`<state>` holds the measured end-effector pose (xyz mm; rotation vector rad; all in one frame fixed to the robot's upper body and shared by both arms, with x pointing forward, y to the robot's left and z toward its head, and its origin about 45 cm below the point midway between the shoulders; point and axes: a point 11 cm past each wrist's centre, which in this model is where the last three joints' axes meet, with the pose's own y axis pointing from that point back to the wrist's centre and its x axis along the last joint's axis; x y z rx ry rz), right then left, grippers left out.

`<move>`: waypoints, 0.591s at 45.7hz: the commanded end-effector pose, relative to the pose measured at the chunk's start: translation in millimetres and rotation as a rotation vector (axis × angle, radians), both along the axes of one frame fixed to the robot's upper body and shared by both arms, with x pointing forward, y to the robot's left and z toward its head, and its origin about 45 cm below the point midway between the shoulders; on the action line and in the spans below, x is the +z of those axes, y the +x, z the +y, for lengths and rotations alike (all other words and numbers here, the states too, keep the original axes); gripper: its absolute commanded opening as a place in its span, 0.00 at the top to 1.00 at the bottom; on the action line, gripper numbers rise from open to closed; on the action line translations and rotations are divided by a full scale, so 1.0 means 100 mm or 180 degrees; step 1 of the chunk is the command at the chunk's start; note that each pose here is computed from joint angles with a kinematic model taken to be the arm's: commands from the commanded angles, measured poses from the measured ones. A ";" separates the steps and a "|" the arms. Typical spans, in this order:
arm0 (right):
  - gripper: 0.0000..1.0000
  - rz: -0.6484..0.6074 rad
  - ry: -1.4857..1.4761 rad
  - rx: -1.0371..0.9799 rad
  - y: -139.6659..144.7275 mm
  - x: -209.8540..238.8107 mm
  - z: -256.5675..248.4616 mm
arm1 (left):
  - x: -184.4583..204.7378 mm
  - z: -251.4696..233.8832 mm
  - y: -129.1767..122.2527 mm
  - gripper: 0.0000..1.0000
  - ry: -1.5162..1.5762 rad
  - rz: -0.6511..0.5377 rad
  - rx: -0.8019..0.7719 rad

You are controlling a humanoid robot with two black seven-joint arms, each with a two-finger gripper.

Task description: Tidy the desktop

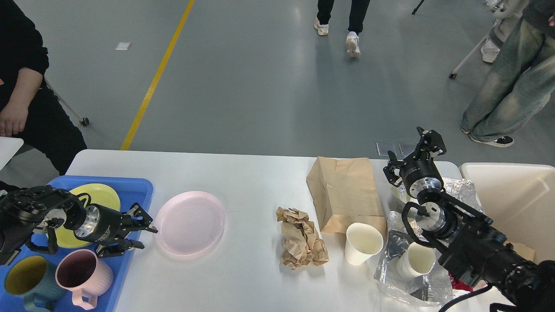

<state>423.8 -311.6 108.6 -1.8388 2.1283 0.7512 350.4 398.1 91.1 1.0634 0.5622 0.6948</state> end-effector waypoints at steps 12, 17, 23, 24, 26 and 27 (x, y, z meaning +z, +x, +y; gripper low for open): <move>0.00 -0.0002 0.0000 0.0001 0.00 0.00 0.00 | -0.02 -0.12 0.03 0.58 -0.0087 -0.0006 -0.0044; 0.00 0.0003 0.0000 -0.0001 0.00 0.00 0.00 | -0.05 -0.21 0.03 0.64 -0.0114 0.0028 -0.0100; 0.00 -0.0002 0.0000 0.0001 0.00 0.00 0.00 | -0.06 -0.21 0.02 0.70 -0.0101 0.0044 -0.0116; 0.00 0.0000 -0.0003 -0.0003 0.00 0.00 0.00 | -0.06 -0.21 0.02 0.71 -0.0101 0.0045 -0.0116; 0.00 -0.0002 0.0000 0.0001 0.00 0.00 0.00 | -0.06 -0.21 0.02 0.71 -0.0098 0.0047 -0.0117; 0.00 -0.0002 0.0000 0.0001 0.00 0.00 0.00 | -0.06 -0.21 0.02 0.71 -0.0097 0.0047 -0.0117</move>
